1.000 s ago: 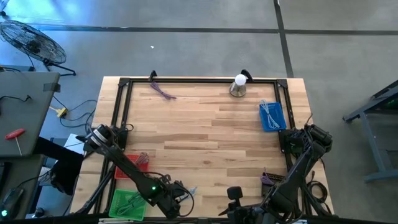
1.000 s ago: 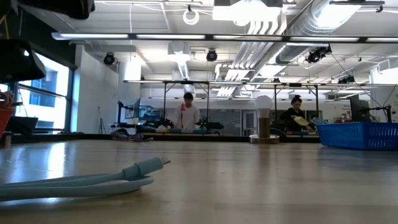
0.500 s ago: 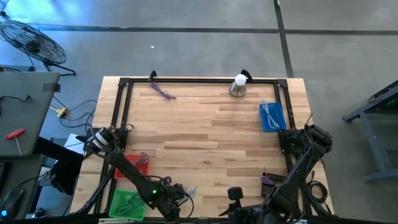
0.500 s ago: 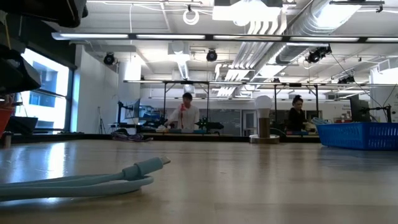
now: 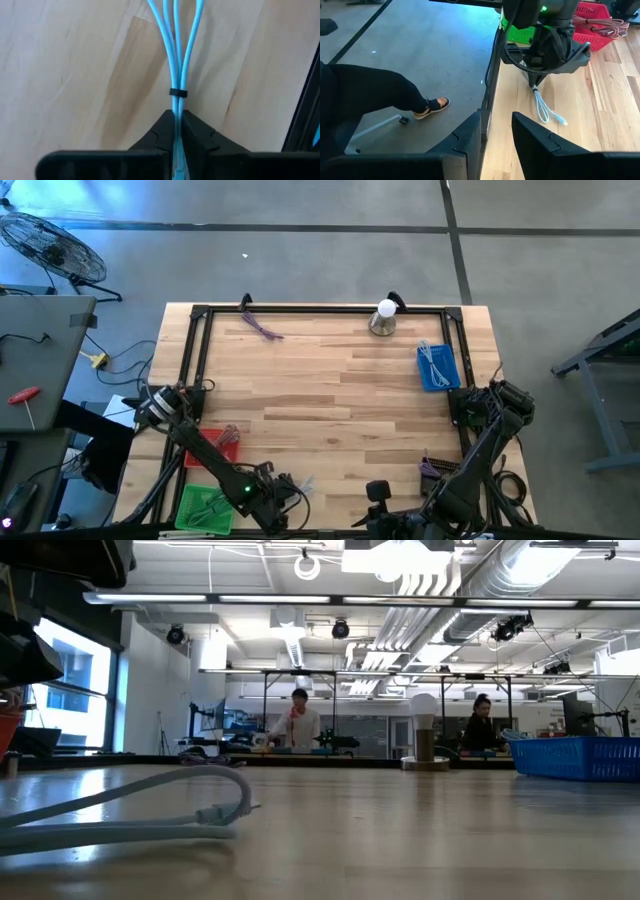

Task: Pick & Place USB Port
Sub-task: Put the light blue charger cable into the blue bin

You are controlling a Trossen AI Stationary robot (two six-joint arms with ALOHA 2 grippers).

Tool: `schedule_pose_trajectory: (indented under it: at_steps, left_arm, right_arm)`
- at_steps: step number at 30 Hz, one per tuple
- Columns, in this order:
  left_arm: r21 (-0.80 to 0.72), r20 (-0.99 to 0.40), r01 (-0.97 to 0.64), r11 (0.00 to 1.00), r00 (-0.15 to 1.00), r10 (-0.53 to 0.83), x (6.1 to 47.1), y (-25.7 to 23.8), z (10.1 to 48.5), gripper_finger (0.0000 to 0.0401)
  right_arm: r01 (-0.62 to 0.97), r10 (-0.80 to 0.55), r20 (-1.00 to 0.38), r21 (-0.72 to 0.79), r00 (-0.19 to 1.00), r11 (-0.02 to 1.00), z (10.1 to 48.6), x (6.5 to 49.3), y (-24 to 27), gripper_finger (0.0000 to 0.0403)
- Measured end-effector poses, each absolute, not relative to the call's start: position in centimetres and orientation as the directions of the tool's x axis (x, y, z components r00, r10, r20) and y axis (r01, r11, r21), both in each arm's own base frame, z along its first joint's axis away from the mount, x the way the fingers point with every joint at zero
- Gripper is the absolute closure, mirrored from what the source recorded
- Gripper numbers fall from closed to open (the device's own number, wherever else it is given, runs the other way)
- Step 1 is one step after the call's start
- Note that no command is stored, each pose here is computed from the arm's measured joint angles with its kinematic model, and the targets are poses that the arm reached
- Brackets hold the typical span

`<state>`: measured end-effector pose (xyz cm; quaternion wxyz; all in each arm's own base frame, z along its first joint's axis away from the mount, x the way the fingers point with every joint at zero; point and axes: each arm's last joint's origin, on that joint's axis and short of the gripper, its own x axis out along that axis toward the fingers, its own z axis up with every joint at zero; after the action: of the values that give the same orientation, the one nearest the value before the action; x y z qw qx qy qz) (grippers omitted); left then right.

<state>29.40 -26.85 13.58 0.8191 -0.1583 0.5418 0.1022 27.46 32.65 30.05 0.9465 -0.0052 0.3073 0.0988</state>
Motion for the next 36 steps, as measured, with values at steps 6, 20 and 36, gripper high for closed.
schedule_pose_trajectory:
  at_steps: [6,20,36]
  left_arm:
    - [-0.092,-0.847,-0.299,0.950,0.525,0.083,29.6,-28.0,14.6,0.0392]
    - [0.141,-0.317,-0.156,0.978,0.929,0.194,28.9,-35.7,28.8,0.0399]
    - [0.158,-0.188,-0.052,0.986,0.979,0.081,29.2,-38.2,29.8,0.0400]
  right_arm:
    - [-0.195,0.185,-0.581,0.046,0.793,0.980,30.1,27.5,32.7,0.0300]
    - [-0.280,0.291,-0.542,0.106,0.788,0.954,30.7,28.5,32.7,0.0300]
    - [-0.352,0.318,-0.345,-0.038,0.883,0.935,32.2,29.7,33.5,0.0298]
